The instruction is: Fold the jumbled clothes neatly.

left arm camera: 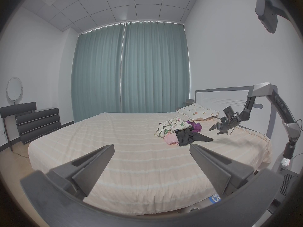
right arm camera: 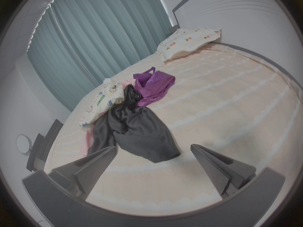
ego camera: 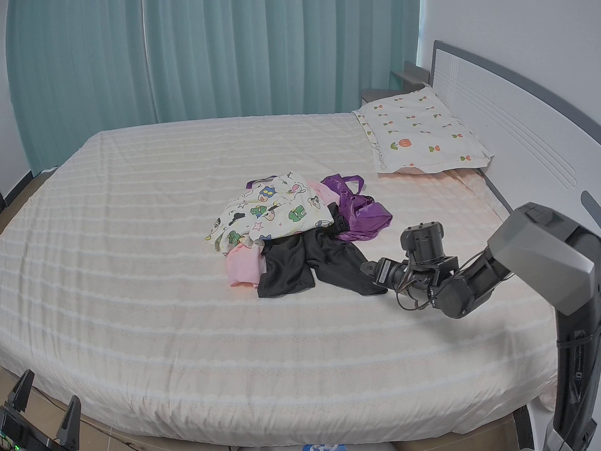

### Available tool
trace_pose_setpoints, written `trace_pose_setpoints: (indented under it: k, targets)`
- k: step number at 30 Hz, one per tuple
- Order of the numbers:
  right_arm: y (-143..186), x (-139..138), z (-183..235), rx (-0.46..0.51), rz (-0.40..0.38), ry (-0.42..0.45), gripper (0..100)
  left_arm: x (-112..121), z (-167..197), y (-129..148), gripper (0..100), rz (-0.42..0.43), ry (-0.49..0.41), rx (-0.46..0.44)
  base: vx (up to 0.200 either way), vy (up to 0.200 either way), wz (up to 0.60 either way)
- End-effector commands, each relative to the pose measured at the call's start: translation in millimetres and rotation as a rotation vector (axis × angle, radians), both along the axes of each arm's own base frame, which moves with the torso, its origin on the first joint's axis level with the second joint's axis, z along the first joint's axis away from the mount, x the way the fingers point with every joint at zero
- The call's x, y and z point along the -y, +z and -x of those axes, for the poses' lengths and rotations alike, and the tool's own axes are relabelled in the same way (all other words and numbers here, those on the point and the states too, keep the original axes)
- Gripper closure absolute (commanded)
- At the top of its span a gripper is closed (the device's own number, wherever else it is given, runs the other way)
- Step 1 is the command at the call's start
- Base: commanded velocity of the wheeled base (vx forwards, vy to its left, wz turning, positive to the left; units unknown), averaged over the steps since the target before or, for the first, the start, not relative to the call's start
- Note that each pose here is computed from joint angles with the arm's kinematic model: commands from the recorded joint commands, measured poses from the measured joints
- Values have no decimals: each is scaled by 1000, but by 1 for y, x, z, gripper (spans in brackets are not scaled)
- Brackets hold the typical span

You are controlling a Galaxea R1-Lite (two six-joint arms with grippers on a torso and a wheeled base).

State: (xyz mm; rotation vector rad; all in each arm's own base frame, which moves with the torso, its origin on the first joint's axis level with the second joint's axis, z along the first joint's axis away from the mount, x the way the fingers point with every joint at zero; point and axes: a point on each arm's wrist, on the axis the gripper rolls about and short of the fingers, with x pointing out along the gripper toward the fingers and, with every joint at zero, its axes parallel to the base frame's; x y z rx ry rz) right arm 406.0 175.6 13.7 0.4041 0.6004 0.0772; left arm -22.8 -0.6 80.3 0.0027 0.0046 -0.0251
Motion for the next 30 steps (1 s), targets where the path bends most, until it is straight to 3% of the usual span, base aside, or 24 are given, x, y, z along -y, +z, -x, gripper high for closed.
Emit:
trace_pose_setpoints:
  k: [1, 9, 23, 24, 30]
  targets:
    - [-42, -7, -18, -47, 30, -24, 0, 0, 0, -5, 0, 0, 1, 0, 0, 0, 0]
    - [-52, -15, -40, -3, 32, -58, 0, 0, 0, -5, 0, 0, 1, 0, 0, 0, 0]
    - [-60, -26, -53, 23, -1, -44, 0, 0, 0, -5, 0, 0, 1, -3, 0, 0, 0]
    - [-60, -26, -53, 25, -3, -45, 100, 0, 0, -5, 0, 0, 1, -1, 0, 0, 0]
    - [-52, -22, -41, -3, -27, -56, 100, 0, 0, -5, 0, 1, 1, 0, 0, 0, 0]
